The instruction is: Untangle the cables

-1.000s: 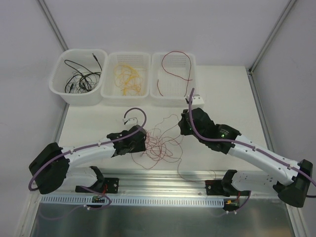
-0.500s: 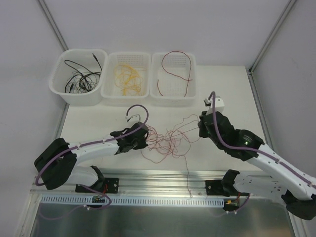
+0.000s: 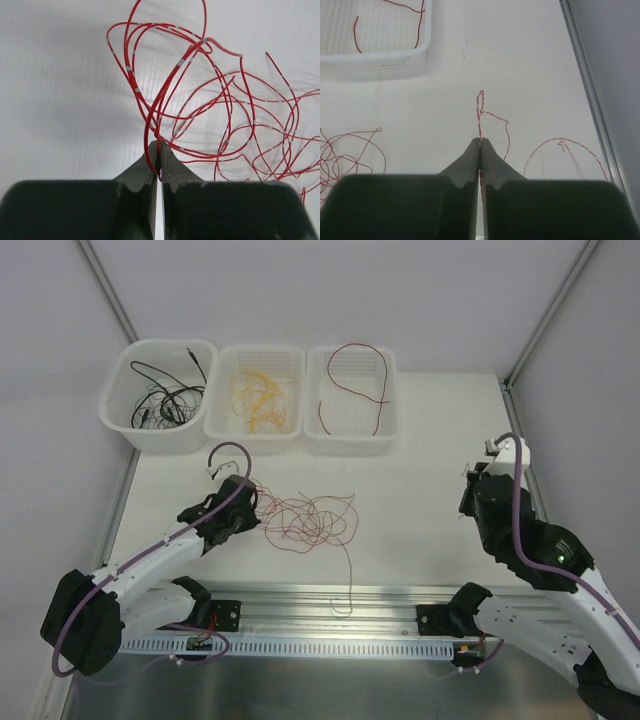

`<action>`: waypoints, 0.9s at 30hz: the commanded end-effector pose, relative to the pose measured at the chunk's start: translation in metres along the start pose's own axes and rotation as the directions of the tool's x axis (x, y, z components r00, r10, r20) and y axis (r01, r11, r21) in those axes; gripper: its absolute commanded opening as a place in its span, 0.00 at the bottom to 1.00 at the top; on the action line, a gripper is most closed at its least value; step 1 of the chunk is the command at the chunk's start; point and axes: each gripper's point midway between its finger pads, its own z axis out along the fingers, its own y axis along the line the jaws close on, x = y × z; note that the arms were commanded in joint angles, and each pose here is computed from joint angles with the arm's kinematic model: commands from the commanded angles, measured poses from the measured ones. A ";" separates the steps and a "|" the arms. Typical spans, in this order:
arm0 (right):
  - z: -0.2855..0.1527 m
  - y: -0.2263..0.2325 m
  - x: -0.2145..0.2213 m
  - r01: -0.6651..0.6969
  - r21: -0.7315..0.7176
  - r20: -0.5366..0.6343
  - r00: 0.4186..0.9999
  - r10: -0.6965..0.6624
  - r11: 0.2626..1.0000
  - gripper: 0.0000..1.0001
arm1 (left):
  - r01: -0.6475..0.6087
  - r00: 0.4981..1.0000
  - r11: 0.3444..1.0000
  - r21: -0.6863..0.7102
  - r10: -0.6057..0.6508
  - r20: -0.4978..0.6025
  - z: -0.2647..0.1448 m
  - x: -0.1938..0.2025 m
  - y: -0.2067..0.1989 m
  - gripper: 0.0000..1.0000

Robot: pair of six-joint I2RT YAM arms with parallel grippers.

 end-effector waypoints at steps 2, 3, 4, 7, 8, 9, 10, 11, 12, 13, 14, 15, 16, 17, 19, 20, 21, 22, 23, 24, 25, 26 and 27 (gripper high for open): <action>0.019 0.020 0.027 0.092 -0.026 -0.111 0.989 -0.094 0.995 0.01 | -0.046 0.998 0.999 0.004 0.046 0.043 -0.017 -0.018 0.003 0.00; 0.023 0.025 0.030 0.100 -0.034 -0.129 0.986 -0.103 0.994 0.01 | -0.066 0.997 0.998 0.013 0.065 0.043 -0.021 -0.019 0.001 0.03; 0.026 0.028 0.032 0.095 -0.040 -0.140 0.985 -0.100 0.995 0.01 | -0.072 0.996 0.996 0.048 0.070 0.050 -0.027 -0.026 -0.007 0.08; 0.033 0.046 0.027 0.078 -0.101 -0.139 0.986 -0.091 0.992 0.01 | -0.113 0.992 0.990 0.085 0.108 0.061 -0.044 -0.042 -0.020 0.27; 0.034 0.053 0.015 0.065 -0.129 -0.115 0.990 -0.080 0.989 0.00 | -0.127 0.991 0.986 0.108 0.122 0.056 -0.048 -0.044 -0.026 0.32; 0.036 0.056 0.009 0.069 -0.136 -0.108 0.991 -0.084 0.988 0.01 | -0.153 0.987 0.981 0.121 0.146 0.063 -0.052 -0.049 -0.029 0.43; 0.038 0.057 0.002 0.057 -0.134 -0.098 0.993 -0.071 0.989 0.01 | -0.167 0.985 0.976 0.142 0.158 0.076 -0.061 -0.057 -0.036 0.48; 0.041 0.066 -0.015 0.061 -0.152 -0.074 0.995 -0.073 0.986 0.01 | -0.179 0.983 0.971 0.160 0.170 0.070 -0.064 -0.060 -0.041 0.51; 0.043 0.069 -0.022 0.074 -0.160 -0.061 0.995 -0.085 0.984 0.01 | -0.202 0.979 0.965 0.168 0.191 0.078 -0.069 -0.065 -0.043 0.54; 0.046 0.072 -0.033 0.069 -0.162 -0.043 0.996 -0.077 0.984 0.01 | -0.208 0.977 0.961 0.181 0.193 0.094 -0.076 -0.076 -0.049 0.59; 0.052 0.083 -0.047 0.063 -0.180 -0.018 0.998 -0.067 0.982 0.01 | -0.219 0.975 0.959 0.182 0.205 0.089 -0.080 -0.079 -0.049 0.62; 0.055 0.086 -0.058 0.063 -0.186 0.005 0.998 -0.064 0.981 0.01 | -0.240 0.969 0.949 0.206 0.223 0.101 -0.088 -0.087 -0.056 0.67; 0.060 0.094 -0.070 0.053 -0.201 0.031 0.998 -0.048 0.978 0.01 | -0.244 0.968 0.948 0.203 0.228 0.101 -0.090 -0.091 -0.054 0.70; 0.065 0.105 -0.084 0.051 -0.223 0.046 0.998 -0.041 0.973 0.01 | -0.255 0.966 0.944 0.209 0.237 0.105 -0.093 -0.095 -0.054 0.72; 0.077 0.114 -0.102 0.056 -0.223 0.080 0.996 -0.039 0.973 0.01 | -0.289 0.956 0.932 0.219 0.270 0.112 -0.096 -0.102 -0.055 0.78; 0.087 0.124 -0.114 0.060 -0.226 0.092 0.995 -0.040 0.972 0.01 | -0.303 0.952 0.931 0.202 0.287 0.105 -0.094 -0.104 -0.048 0.80; 0.095 0.125 -0.122 0.070 -0.218 0.107 0.993 -0.048 0.973 0.01 | -0.310 0.950 0.930 0.196 0.295 0.100 -0.092 -0.105 -0.046 0.82; 0.100 0.129 -0.136 0.059 -0.218 0.140 0.990 -0.028 0.974 0.01 | -0.317 0.948 0.930 0.187 0.305 0.090 -0.089 -0.104 -0.042 0.84; 0.108 0.134 -0.140 0.060 -0.217 0.146 0.989 -0.029 0.974 0.01 | -0.323 0.946 0.931 0.172 0.312 0.087 -0.086 -0.105 -0.037 0.88; 0.123 0.141 -0.139 0.067 -0.210 0.135 0.990 -0.039 0.975 0.00 | -0.327 0.945 0.933 0.150 0.319 0.075 -0.081 -0.103 -0.029 0.90; 0.128 0.143 -0.159 0.043 -0.210 0.176 0.984 -0.006 0.977 0.01 | -0.328 0.944 0.937 0.116 0.321 0.074 -0.077 -0.104 -0.023 0.93; 0.135 0.148 -0.164 0.038 -0.222 0.186 0.983 0.004 0.974 0.01 | -0.332 0.943 0.939 0.094 0.326 0.069 -0.073 -0.104 -0.018 0.96; 0.152 0.156 -0.165 0.041 -0.217 0.182 0.983 -0.001 0.975 0.01 | -0.333 0.942 0.940 0.074 0.329 0.065 -0.068 -0.104 -0.013 0.99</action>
